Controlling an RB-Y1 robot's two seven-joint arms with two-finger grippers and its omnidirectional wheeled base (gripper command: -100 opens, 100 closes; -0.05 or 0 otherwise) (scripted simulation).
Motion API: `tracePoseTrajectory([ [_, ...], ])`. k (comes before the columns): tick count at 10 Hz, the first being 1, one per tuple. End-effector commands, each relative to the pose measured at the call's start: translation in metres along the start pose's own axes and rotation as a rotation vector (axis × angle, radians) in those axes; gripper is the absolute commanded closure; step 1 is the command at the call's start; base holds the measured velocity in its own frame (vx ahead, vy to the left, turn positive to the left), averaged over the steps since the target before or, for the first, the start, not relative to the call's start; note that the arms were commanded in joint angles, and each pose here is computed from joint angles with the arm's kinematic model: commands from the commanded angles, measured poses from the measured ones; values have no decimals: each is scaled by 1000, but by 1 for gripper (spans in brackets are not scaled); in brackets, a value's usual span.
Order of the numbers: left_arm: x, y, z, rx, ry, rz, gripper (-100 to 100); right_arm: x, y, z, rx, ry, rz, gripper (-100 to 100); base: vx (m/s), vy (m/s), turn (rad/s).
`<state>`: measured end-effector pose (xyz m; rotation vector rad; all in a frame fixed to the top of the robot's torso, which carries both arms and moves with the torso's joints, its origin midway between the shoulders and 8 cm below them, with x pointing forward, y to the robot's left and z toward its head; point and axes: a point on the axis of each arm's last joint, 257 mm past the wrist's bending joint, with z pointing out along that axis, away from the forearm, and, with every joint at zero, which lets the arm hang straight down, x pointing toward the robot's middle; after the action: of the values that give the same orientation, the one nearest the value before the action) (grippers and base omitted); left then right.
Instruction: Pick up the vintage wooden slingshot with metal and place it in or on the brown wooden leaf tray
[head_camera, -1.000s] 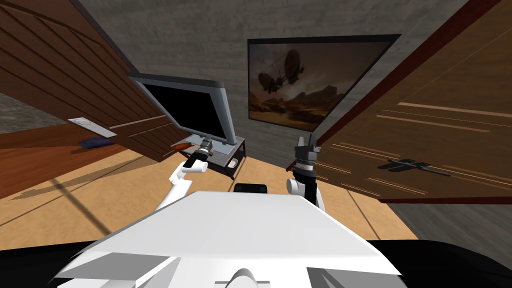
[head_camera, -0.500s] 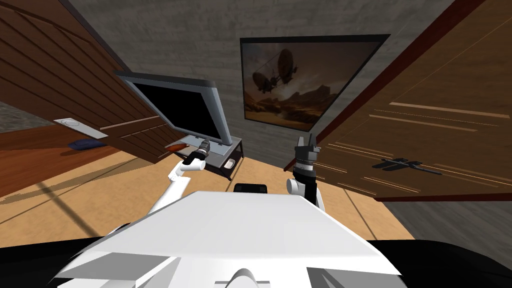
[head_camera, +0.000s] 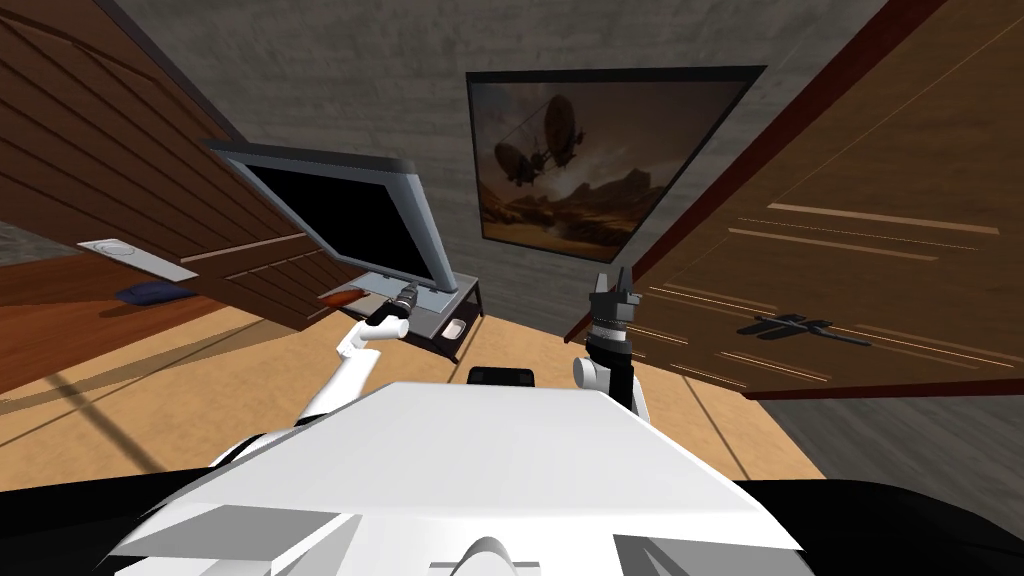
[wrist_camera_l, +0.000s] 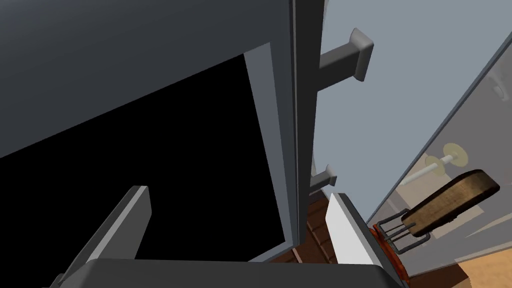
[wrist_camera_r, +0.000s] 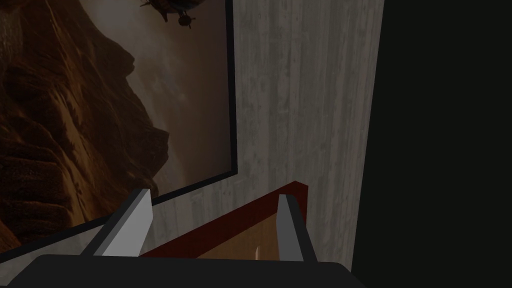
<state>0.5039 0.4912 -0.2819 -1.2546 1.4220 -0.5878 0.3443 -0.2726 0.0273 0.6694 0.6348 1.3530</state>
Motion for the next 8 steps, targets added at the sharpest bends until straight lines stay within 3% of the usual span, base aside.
tracePoseTrajectory([
  [1, -5, 23, 2, -68, -1, 7, -100, 0, 0, 0, 0, 0, 0, 0, 41, -65, -24],
  [6, -28, 92, 7, -285, -5, 47, -100, 0, 0, 0, 0, 0, 0, 0, 43, -46, -48],
  [8, -27, 103, 5, -312, -3, 45, -100, 0, 0, 0, 0, 0, 0, 0, 34, -14, -5],
])
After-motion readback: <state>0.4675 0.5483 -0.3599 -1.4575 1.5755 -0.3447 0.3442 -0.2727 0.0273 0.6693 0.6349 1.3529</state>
